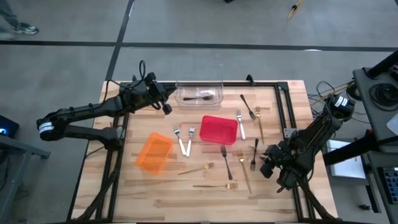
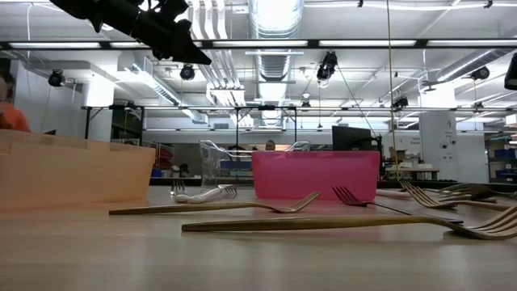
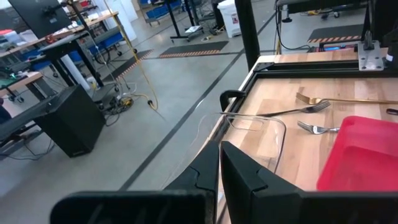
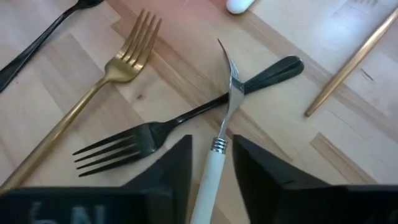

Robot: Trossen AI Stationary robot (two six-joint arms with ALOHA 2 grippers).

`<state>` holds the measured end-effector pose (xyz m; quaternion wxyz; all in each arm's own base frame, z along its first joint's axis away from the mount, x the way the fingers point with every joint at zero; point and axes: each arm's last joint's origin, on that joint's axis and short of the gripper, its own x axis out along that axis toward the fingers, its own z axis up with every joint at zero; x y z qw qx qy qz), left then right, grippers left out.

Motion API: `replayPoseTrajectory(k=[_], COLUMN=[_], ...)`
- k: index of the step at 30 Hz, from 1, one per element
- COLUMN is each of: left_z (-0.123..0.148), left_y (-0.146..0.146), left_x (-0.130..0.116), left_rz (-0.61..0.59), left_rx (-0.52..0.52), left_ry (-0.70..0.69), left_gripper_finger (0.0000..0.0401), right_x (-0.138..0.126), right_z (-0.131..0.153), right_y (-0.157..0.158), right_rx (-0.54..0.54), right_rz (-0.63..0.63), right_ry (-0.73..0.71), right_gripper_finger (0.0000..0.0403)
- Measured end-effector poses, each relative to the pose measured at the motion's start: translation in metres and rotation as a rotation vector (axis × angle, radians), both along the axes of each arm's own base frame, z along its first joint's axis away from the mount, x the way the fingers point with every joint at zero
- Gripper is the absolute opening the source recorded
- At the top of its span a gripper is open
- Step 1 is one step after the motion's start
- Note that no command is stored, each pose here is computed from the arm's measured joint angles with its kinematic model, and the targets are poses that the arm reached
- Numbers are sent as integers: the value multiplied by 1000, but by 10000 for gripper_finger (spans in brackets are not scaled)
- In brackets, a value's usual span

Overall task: Sort silverware by color (type)
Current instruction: Put the white fork into the red bin

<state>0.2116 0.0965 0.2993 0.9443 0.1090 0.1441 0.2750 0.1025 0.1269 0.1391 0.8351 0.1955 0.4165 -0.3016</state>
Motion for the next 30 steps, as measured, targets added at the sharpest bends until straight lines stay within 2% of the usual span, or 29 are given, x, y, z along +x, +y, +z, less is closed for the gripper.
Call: replayPoseTrajectory(k=[4,8,19,26,30], left_z=[0,0,0,0,0], left_y=[0,0,0,0,0], left_x=[0,0,0,0,0], left_rz=[0,-1,-3,-3,-3], left_rx=[2,6,13,14,14], left_ry=[1,4,10,10,10], left_gripper_finger=[0,0,0,0,0], right_x=[0,-1,-3,-1,1], right_z=[-1,-4,-16,-34,-40], right_y=[1,0,-4,1,4], right_rx=[12,29,36,-14,-54], right_rz=[3,0,-7,-50,-62], right_ry=[-4,5,9,61,80], right_gripper_finger=[166,188,173,170,154])
